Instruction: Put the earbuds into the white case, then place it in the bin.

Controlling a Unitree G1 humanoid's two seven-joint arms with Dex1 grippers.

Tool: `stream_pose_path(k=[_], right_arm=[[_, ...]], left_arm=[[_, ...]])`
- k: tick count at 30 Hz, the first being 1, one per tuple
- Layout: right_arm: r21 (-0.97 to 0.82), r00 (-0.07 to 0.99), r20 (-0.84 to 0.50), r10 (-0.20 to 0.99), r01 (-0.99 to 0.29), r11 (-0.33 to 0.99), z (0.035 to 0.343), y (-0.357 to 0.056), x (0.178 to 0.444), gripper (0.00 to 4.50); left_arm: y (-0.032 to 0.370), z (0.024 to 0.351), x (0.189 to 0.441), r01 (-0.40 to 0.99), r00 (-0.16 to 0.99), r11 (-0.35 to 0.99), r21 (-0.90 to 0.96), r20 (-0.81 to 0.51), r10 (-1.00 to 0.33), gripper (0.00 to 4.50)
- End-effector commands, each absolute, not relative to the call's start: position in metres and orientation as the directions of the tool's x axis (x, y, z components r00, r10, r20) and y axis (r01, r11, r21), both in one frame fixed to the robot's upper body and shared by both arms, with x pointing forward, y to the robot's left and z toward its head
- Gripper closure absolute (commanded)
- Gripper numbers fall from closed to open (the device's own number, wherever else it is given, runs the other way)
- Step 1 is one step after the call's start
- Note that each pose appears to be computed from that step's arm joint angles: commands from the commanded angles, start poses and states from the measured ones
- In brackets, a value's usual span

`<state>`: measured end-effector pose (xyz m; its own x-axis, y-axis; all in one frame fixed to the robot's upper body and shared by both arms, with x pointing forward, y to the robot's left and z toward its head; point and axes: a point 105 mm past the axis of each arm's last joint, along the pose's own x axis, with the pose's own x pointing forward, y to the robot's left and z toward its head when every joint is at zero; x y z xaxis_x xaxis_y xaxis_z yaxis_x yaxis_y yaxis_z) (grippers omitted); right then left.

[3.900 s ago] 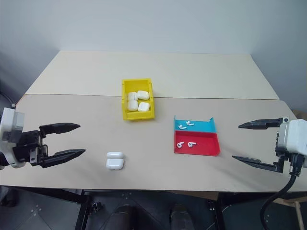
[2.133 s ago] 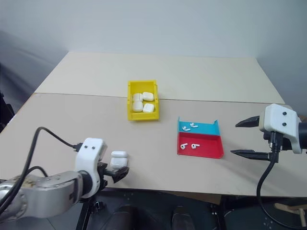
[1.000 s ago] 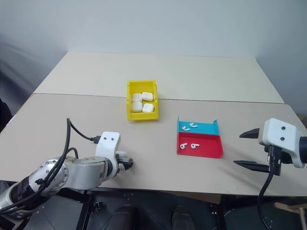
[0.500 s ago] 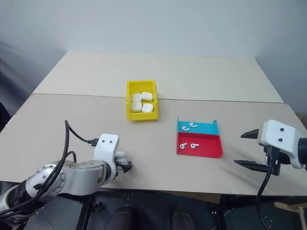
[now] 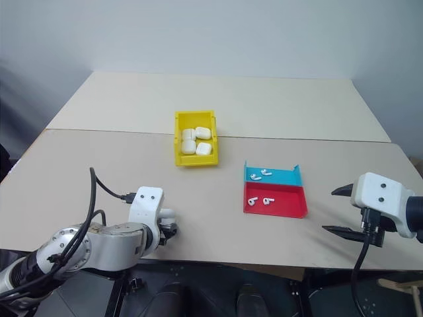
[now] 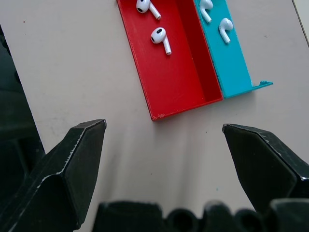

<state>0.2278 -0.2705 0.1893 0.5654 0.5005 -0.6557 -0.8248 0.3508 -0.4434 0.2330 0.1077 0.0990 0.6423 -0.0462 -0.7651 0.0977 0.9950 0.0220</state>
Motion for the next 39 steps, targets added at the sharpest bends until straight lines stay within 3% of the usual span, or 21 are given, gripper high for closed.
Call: stream_pose_path(k=[1, 8, 11, 13, 16, 22, 23, 27, 30, 33, 35, 39], right_arm=[[-0.483, 0.584, -0.638, 0.501, -0.811, 0.330, 0.197, -0.267, 0.228, 0.00], [-0.487, 0.583, -0.634, 0.508, -0.811, 0.323, 0.196, -0.265, 0.230, 0.00], [-0.496, 0.594, -0.621, 0.512, -0.803, 0.330, 0.200, -0.266, 0.232, 0.00], [-0.520, 0.605, -0.597, 0.527, -0.792, 0.320, 0.207, -0.263, 0.235, 0.00], [-0.552, 0.617, -0.558, 0.555, -0.775, 0.307, 0.216, -0.256, 0.240, 0.00], [-0.514, 0.579, -0.548, 0.603, -0.802, 0.303, 0.228, -0.235, 0.250, 0.00], [-0.512, 0.569, -0.564, 0.599, -0.810, 0.287, 0.228, -0.231, 0.251, 0.00], [-0.553, 0.569, -0.542, 0.618, -0.796, 0.247, 0.231, -0.216, 0.255, 0.00], [-0.559, 0.558, -0.520, 0.646, -0.795, 0.237, 0.230, -0.204, 0.253, 0.00], [-0.580, 0.568, -0.491, 0.660, -0.779, 0.239, 0.229, -0.194, 0.252, 0.00], [-0.584, 0.572, -0.484, 0.662, -0.775, 0.242, 0.229, -0.190, 0.250, 0.00], [-0.538, 0.565, -0.520, 0.641, -0.799, 0.269, 0.223, -0.185, 0.249, 0.00]], left_arm=[[0.108, 0.098, 0.231, 0.104, 0.634, 0.994, 0.024, -0.772, -0.048, 1.68], [0.119, 0.112, 0.240, 0.137, 0.685, 0.985, 0.104, -0.729, -0.018, 1.68], [0.133, 0.137, 0.247, 0.192, 0.747, 0.972, 0.135, -0.662, -0.056, 1.68], [0.144, 0.177, 0.258, 0.272, 0.810, 0.952, 0.142, -0.568, -0.147, 1.68], [0.155, 0.213, 0.267, 0.318, 0.852, 0.936, 0.154, -0.479, -0.211, 1.68], [0.143, 0.229, 0.285, 0.480, 0.855, 0.868, 0.123, -0.287, -0.432, 1.68], [0.138, 0.237, 0.293, 0.489, 0.869, 0.863, 0.125, -0.152, -0.471, 1.68], [0.116, 0.237, 0.301, 0.606, 0.792, 0.791, 0.083, 0.028, -0.610, 1.68], [0.101, 0.235, 0.294, 0.713, 0.658, 0.687, 0.143, 0.204, -0.725, 1.68], [0.088, 0.230, 0.276, 0.838, 0.419, 0.506, 0.204, 0.352, -0.837, 1.68], [0.087, 0.224, 0.269, 0.878, 0.311, 0.437, 0.195, 0.460, -0.831, 1.68], [0.084, 0.193, 0.265, 0.892, 0.185, 0.308, 0.332, 0.354, -0.917, 1.68]])
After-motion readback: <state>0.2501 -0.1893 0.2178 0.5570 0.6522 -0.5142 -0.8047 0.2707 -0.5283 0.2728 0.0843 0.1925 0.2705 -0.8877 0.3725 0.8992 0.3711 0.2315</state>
